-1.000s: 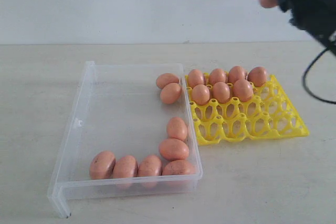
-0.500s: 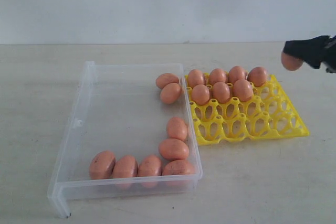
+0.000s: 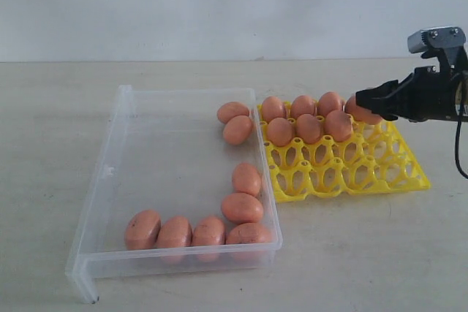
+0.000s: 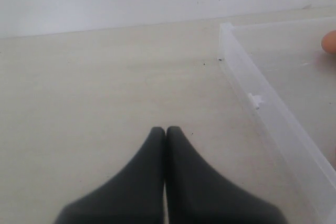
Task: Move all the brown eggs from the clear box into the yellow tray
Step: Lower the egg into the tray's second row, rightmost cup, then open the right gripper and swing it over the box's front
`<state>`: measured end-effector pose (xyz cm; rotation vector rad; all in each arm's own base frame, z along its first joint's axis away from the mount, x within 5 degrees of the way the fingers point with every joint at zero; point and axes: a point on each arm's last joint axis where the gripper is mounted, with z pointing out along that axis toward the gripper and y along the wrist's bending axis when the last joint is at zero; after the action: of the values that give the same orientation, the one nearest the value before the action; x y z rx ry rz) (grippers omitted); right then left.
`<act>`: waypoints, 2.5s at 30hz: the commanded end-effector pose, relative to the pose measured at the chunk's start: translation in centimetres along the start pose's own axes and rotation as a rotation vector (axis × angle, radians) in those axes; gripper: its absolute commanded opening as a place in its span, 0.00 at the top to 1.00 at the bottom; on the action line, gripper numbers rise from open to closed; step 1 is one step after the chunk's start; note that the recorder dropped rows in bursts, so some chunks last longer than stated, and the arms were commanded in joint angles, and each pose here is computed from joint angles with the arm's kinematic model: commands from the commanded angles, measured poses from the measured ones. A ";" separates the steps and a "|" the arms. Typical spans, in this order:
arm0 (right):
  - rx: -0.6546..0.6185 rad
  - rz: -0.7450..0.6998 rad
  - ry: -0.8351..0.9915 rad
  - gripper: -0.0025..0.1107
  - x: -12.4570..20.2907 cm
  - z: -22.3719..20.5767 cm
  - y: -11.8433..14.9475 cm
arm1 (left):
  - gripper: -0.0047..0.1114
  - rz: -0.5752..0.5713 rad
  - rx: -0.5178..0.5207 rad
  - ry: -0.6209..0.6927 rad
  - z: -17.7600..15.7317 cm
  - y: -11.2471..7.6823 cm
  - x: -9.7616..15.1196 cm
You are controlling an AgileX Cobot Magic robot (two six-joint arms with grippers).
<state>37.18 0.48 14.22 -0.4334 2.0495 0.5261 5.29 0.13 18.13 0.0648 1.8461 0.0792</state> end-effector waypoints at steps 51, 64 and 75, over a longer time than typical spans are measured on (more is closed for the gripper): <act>0.050 0.105 -0.060 0.45 -0.6 0.0 -0.5 | 1.00 -0.517 0.004 0.000 0.0 0.0 0.1; -0.107 -0.469 -0.248 0.98 -12.6 -1.6 18.2 | 1.00 -0.452 0.002 0.000 0.0 0.0 0.1; 0.026 -0.425 0.494 0.98 -10.8 7.2 30.2 | 1.00 -0.175 0.001 -0.003 0.0 0.0 0.0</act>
<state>33.82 28.73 25.50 -0.9772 2.1497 -0.1253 5.29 0.14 18.13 -0.1188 1.8430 -0.0573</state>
